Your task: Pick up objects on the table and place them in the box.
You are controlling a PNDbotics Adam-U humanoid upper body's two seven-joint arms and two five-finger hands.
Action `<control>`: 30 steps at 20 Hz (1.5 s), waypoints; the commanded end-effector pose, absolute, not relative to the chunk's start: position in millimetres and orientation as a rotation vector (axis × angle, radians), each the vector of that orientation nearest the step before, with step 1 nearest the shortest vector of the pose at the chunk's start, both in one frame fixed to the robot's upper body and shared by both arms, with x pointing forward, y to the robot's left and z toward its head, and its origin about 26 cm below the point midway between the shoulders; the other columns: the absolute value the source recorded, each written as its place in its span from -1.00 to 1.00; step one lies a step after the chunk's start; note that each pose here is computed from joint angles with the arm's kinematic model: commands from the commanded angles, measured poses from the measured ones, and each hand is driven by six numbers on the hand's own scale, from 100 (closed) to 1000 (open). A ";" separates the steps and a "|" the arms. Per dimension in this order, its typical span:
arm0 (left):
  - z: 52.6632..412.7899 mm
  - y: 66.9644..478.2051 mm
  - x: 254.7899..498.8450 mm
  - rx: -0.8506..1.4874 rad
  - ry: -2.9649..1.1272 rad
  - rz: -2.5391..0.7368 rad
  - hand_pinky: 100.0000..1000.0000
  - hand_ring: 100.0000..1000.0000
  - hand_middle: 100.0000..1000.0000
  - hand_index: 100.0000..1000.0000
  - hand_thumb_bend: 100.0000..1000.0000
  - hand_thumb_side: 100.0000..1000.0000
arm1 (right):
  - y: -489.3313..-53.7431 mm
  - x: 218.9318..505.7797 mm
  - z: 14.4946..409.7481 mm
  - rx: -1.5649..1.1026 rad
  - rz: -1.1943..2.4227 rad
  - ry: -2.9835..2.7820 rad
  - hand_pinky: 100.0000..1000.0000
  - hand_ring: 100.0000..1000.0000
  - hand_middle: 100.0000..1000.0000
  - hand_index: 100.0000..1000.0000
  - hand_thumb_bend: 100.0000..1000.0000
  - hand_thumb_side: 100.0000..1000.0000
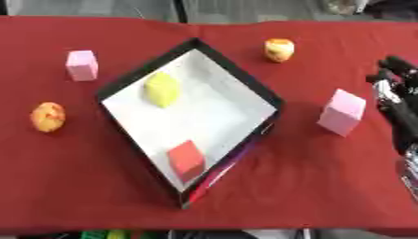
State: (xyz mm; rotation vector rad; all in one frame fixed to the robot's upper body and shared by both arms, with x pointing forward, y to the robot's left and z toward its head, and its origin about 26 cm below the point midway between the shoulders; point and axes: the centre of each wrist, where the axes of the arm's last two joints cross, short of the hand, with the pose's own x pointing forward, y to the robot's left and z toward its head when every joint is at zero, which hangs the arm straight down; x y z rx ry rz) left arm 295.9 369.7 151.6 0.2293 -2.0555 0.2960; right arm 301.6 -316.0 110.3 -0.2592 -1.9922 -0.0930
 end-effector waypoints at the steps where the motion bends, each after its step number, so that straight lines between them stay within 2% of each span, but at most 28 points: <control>1: 160.2 372.9 294.6 0.247 -2.077 0.273 0.38 0.48 0.60 0.70 -0.67 0.60 | -322.3 301.7 123.4 -0.282 -0.061 -2.027 0.94 0.42 0.56 0.65 -1.00 -0.55; 9: 159.5 373.7 294.2 0.251 -2.072 0.270 0.38 0.48 0.60 0.70 -0.67 0.61 | -324.6 298.9 126.5 -0.290 -0.026 -2.016 0.93 0.43 0.58 0.66 -1.00 -0.55; 12: 159.2 375.6 293.3 0.262 -2.069 0.264 0.37 0.48 0.60 0.70 -0.68 0.61 | -330.9 289.6 136.3 -0.307 0.069 -1.987 0.93 0.44 0.58 0.67 -1.00 -0.57; 13: 159.0 376.0 293.1 0.265 -2.068 0.264 0.37 0.48 0.60 0.70 -0.68 0.61 | -332.0 286.2 141.1 -0.314 0.097 -1.980 0.93 0.44 0.58 0.67 -1.00 -0.41; 14: 158.8 376.4 293.0 0.268 -2.066 0.262 0.37 0.48 0.60 0.70 -0.68 0.61 | -333.9 281.7 147.1 -0.330 0.143 -1.966 0.92 0.45 0.60 0.69 -1.00 -0.57; 17: 159.0 377.0 292.9 0.272 -2.065 0.256 0.37 0.48 0.60 0.70 -0.68 0.61 | -333.7 267.7 166.2 -0.371 0.275 -1.913 0.92 0.47 0.61 0.71 -1.00 -0.49; 18: 159.3 377.2 292.8 0.274 -2.065 0.254 0.37 0.48 0.60 0.70 -0.68 0.61 | -335.6 264.5 170.9 -0.394 0.333 -1.880 0.90 0.49 0.62 0.72 -0.90 -0.41; 19: 159.4 377.5 292.8 0.276 -2.065 0.253 0.37 0.48 0.60 0.70 -0.68 0.61 | -338.3 262.8 175.2 -0.414 0.386 -1.852 0.90 0.50 0.63 0.73 -0.93 -0.49; 22: 159.5 377.8 292.9 0.279 -2.064 0.249 0.37 0.48 0.60 0.70 -0.69 0.61 | -346.8 260.9 187.7 -0.464 0.529 -1.787 0.88 0.51 0.62 0.73 -0.90 -0.49; 30: 158.5 377.6 293.4 0.279 -2.055 0.237 0.37 0.48 0.60 0.70 -0.69 0.62 | -357.8 263.4 223.5 -0.573 0.911 -1.613 0.84 0.55 0.61 0.73 -0.85 -0.41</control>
